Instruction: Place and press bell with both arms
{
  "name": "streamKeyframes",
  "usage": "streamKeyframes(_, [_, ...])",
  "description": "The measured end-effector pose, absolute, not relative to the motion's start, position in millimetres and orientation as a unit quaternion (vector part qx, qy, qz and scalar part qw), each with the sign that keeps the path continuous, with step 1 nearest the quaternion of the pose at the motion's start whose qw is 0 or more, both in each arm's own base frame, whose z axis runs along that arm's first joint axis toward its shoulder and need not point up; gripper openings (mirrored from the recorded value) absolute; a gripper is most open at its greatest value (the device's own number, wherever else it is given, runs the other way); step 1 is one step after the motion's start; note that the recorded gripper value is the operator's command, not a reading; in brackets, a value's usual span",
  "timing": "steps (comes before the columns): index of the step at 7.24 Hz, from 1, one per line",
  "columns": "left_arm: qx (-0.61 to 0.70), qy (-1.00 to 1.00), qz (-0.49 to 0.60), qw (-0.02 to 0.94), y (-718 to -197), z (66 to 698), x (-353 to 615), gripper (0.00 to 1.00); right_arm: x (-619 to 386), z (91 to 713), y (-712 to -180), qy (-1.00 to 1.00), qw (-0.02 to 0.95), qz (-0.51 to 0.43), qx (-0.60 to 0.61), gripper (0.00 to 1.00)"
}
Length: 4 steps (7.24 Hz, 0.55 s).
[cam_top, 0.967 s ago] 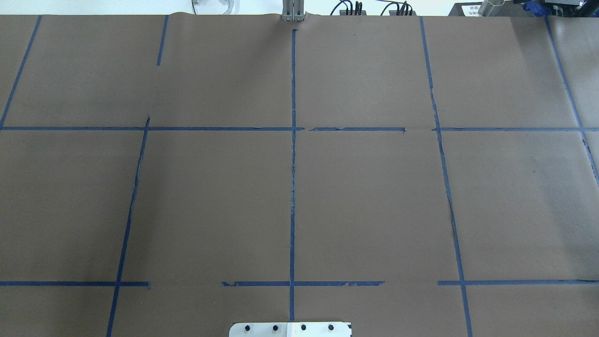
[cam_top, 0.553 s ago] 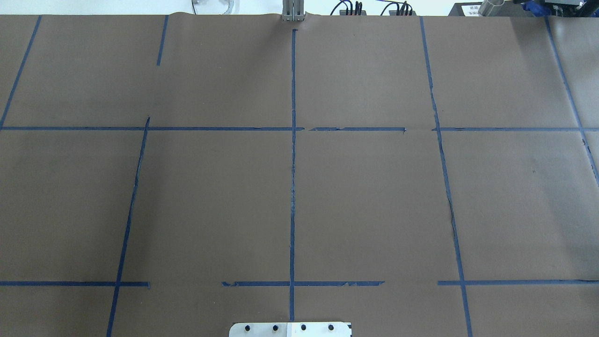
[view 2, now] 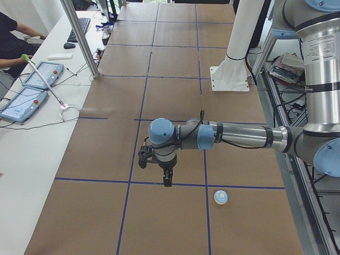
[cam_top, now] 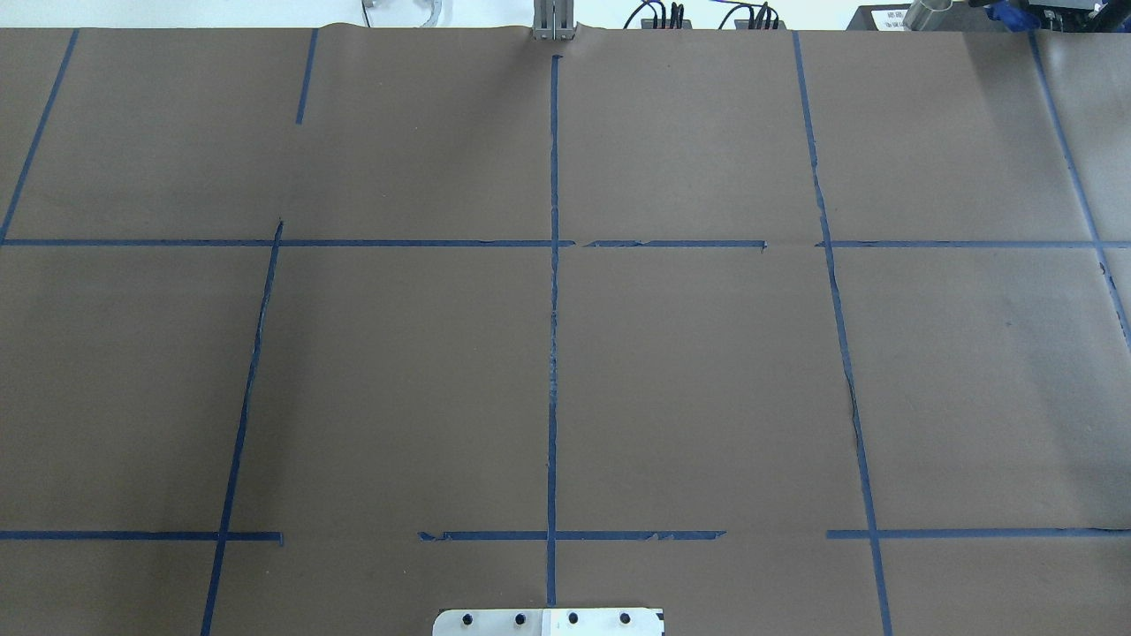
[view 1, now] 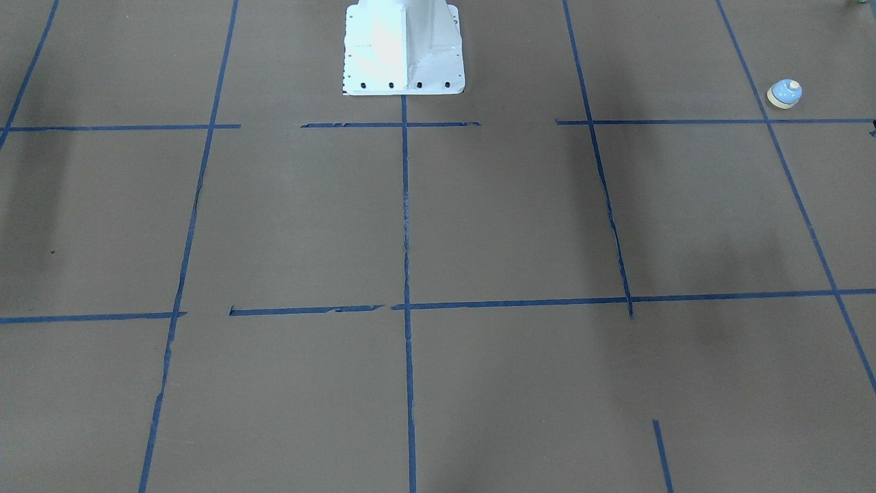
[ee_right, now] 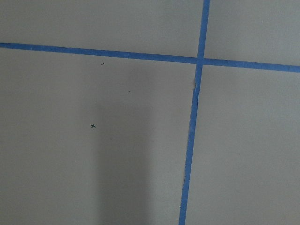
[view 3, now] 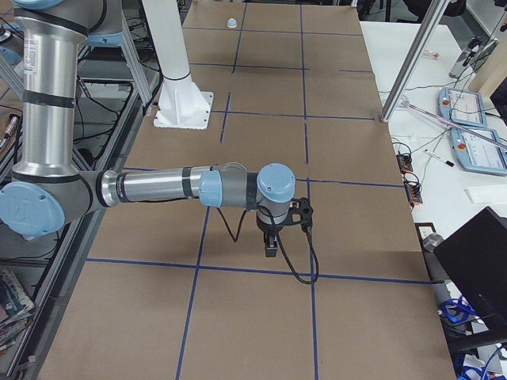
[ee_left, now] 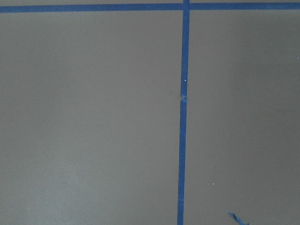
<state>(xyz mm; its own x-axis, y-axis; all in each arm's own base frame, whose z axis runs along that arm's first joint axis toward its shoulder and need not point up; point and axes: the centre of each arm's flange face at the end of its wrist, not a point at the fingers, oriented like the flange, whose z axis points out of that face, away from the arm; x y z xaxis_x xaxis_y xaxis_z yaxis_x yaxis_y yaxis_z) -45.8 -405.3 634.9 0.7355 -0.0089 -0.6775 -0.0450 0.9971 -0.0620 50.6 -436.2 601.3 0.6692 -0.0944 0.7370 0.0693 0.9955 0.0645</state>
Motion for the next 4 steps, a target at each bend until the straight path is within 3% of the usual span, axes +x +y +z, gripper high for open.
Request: streamKeyframes(4, [-0.001,0.388,0.05,0.92,-404.5,629.5,-24.3,1.0,48.7,591.4,-435.5,-0.406,0.912,-0.049,0.023,1.0])
